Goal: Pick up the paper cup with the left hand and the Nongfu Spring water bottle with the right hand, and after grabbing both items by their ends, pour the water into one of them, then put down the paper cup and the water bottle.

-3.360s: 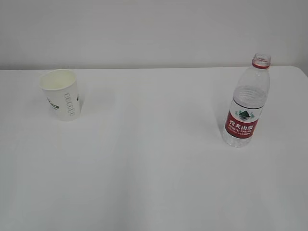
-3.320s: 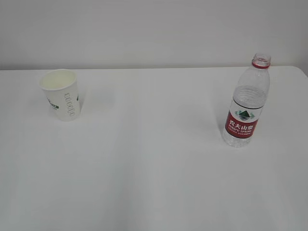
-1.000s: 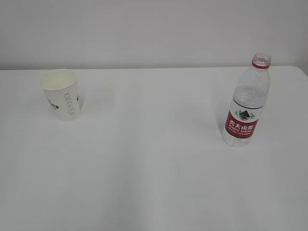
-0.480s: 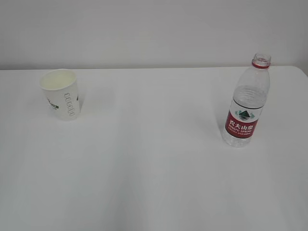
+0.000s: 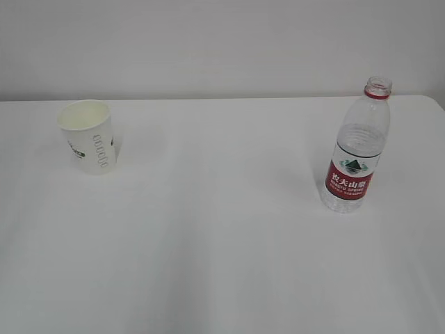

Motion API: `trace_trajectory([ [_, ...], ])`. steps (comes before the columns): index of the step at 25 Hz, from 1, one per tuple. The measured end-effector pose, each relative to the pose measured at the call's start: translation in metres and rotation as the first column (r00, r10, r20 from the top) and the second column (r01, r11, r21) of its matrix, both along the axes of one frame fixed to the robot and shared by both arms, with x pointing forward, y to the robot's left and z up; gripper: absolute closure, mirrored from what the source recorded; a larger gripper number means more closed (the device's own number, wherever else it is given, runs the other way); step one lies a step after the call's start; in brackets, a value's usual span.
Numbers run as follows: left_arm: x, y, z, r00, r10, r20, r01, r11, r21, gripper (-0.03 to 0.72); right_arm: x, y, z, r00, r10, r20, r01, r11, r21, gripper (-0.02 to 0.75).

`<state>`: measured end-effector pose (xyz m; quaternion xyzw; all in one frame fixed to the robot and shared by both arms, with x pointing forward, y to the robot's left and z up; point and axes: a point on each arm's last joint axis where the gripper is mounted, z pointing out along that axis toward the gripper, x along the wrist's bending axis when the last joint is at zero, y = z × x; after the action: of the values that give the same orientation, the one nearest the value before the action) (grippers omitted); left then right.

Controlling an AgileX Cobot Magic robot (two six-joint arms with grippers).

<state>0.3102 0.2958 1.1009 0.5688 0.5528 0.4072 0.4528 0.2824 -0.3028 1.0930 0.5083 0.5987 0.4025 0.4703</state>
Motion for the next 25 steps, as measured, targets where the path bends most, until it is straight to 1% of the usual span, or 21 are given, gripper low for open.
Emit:
trace_trajectory([
  [5, 0.022, 0.000, 0.001, 1.000, 0.009, 0.009, -0.009, 1.000, -0.002, 0.102, 0.018, 0.003, 0.007, 0.999, 0.018, 0.047, -0.018, 1.000, -0.005, 0.148],
  [9, 0.035, 0.001, 0.003, 0.999, 0.016, 0.035, -0.016, 1.000, -0.002, 0.102, 0.035, 0.006, 0.008, 0.999, 0.030, 0.045, -0.030, 1.000, -0.008, 0.148],
  [13, 0.044, 0.001, 0.003, 0.999, 0.020, 0.040, -0.020, 1.000, 0.005, 0.102, 0.051, 0.008, 0.007, 0.999, 0.040, 0.031, -0.039, 0.999, -0.011, 0.148],
  [25, 0.057, 0.001, 0.001, 0.999, 0.025, 0.042, -0.025, 1.000, 0.015, 0.102, 0.091, 0.015, 0.005, 0.996, 0.073, 0.053, -0.073, 0.997, -0.018, 0.148],
])
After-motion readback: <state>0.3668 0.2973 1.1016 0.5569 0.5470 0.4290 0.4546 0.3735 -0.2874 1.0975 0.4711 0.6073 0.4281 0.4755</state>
